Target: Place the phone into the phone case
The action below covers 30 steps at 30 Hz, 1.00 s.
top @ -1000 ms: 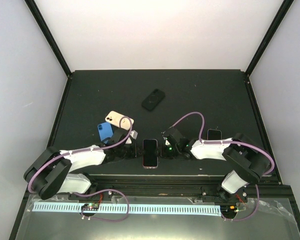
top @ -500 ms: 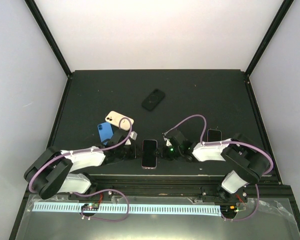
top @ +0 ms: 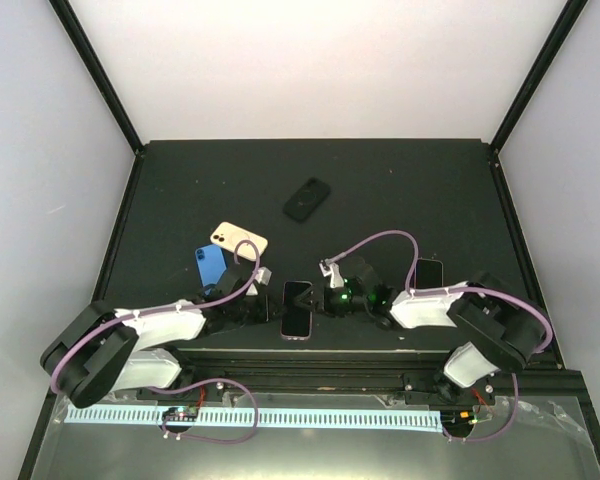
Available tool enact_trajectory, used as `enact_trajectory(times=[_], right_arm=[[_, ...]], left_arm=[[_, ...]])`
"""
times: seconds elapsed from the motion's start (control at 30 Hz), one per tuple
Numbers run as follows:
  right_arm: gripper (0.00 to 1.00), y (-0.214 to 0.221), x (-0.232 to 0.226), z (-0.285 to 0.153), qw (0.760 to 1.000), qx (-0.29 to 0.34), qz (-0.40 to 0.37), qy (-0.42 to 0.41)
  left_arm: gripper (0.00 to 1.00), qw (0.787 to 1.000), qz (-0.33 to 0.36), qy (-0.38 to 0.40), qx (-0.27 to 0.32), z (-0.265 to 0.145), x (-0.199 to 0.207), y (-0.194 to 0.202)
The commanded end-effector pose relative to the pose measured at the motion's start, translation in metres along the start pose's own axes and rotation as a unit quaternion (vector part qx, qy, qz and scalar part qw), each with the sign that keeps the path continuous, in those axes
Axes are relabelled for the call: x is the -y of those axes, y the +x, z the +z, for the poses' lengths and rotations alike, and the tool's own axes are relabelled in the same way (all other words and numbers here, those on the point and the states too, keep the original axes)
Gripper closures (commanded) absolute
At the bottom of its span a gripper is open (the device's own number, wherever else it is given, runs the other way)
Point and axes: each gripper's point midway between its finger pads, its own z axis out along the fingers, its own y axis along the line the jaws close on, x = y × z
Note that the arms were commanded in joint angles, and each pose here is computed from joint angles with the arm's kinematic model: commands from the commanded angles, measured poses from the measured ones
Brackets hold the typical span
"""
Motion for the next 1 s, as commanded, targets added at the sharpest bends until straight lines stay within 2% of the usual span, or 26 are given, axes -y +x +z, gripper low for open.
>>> enact_trajectory(times=[0.0, 0.1, 0.27, 0.37, 0.67, 0.97], right_arm=[[0.68, -0.003, -0.021, 0.005, 0.998, -0.004, -0.004, -0.056], [0.68, -0.004, -0.013, 0.004, 0.999, 0.004, 0.006, -0.036], [0.68, -0.01, 0.033, -0.01, 0.993, 0.023, -0.004, 0.12], [0.68, -0.005, 0.052, -0.013, 0.987, 0.017, 0.006, 0.159], [0.63, 0.002, 0.066, 0.006, 0.987, -0.005, 0.027, 0.155], [0.61, -0.01, 0.022, 0.016, 0.999, 0.003, 0.009, 0.045]], left_arm=[[0.8, 0.999, 0.01, 0.028, 0.012, -0.004, 0.013, -0.004], [0.8, 1.0, 0.009, 0.024, 0.011, -0.005, 0.011, -0.003], [0.81, 1.0, 0.01, 0.02, 0.01, -0.006, 0.011, -0.002], [0.81, 1.0, 0.008, 0.016, 0.006, -0.005, 0.009, -0.001], [0.85, 1.0, 0.005, 0.002, -0.002, 0.001, 0.001, 0.002], [0.89, 1.0, 0.005, -0.009, -0.003, 0.003, -0.003, 0.001]])
